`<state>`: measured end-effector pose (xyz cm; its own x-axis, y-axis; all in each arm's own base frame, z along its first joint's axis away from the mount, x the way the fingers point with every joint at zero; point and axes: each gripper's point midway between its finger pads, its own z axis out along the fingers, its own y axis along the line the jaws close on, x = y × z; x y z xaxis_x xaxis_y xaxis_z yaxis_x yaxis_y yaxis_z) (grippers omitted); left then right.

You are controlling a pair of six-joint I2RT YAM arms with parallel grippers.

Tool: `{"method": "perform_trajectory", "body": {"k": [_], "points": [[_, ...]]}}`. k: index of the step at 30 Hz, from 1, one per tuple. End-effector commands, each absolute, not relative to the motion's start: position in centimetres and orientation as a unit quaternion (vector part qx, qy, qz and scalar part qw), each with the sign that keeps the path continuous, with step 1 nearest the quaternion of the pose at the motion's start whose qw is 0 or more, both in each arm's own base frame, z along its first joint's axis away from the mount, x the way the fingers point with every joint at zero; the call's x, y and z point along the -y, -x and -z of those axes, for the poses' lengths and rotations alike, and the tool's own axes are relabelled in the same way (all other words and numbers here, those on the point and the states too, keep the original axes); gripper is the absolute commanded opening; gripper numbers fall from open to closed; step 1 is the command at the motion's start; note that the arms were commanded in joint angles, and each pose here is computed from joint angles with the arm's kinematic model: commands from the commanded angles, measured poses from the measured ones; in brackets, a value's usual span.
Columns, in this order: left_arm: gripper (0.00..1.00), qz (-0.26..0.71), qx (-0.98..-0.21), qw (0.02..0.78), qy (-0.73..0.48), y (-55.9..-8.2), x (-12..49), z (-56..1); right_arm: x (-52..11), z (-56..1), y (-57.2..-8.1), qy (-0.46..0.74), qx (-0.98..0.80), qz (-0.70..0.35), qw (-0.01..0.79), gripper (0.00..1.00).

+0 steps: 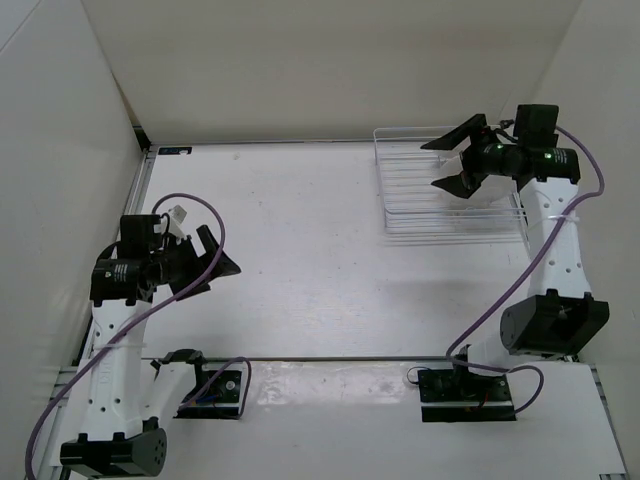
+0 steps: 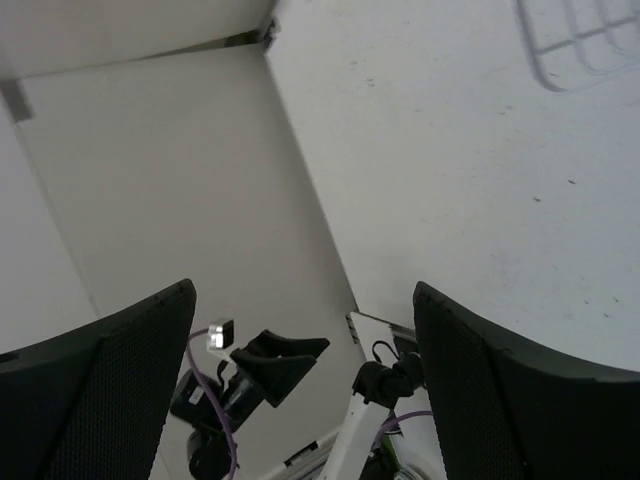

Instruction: Unload the plates from the dish rack

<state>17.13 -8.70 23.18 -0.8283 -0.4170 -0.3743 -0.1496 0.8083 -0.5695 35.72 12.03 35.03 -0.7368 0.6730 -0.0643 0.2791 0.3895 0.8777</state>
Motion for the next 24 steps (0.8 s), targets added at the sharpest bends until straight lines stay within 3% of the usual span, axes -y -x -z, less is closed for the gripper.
{"method": "perform_trajectory", "body": {"k": [1,3,4,6,13,16,23,24], "points": [[1.0,0.232,-0.924,0.26,0.155,-17.0,7.7,-22.9,-10.5,-37.7,-35.2,-0.302,-0.816,-0.421,0.258,0.9],[1.0,0.21,-0.93,0.255,0.159,-16.8,7.1,-22.3,-9.3,-36.1,-34.7,-0.327,-0.836,-0.371,0.236,0.9],[1.0,0.207,-0.932,0.252,0.159,-16.9,7.0,-22.1,-8.3,-39.5,-35.0,-0.301,-0.832,-0.352,0.306,0.9],[1.0,0.201,-0.936,0.244,0.153,-17.0,6.8,-21.8,-7.8,-40.9,-34.8,-0.236,-0.839,-0.327,0.365,0.9],[1.0,0.203,-0.934,0.248,0.156,-17.9,6.9,-21.7,-6.8,-37.1,-33.3,-0.271,-0.875,-0.278,0.29,0.9],[1.0,0.208,-0.934,0.241,0.162,-18.0,7.1,-21.3,-4.8,-35.8,-32.7,-0.278,-0.897,-0.211,0.271,0.9],[1.0,0.227,-0.932,0.229,0.163,-18.9,7.8,-21.0,-2.0,-34.9,-34.7,-0.327,-0.868,-0.176,0.33,0.9],[1.0,0.227,-0.933,0.226,0.163,-19.1,7.7,-20.9,-1.4,-30.4,-35.0,-0.354,-0.872,-0.162,0.298,0.9]]}}
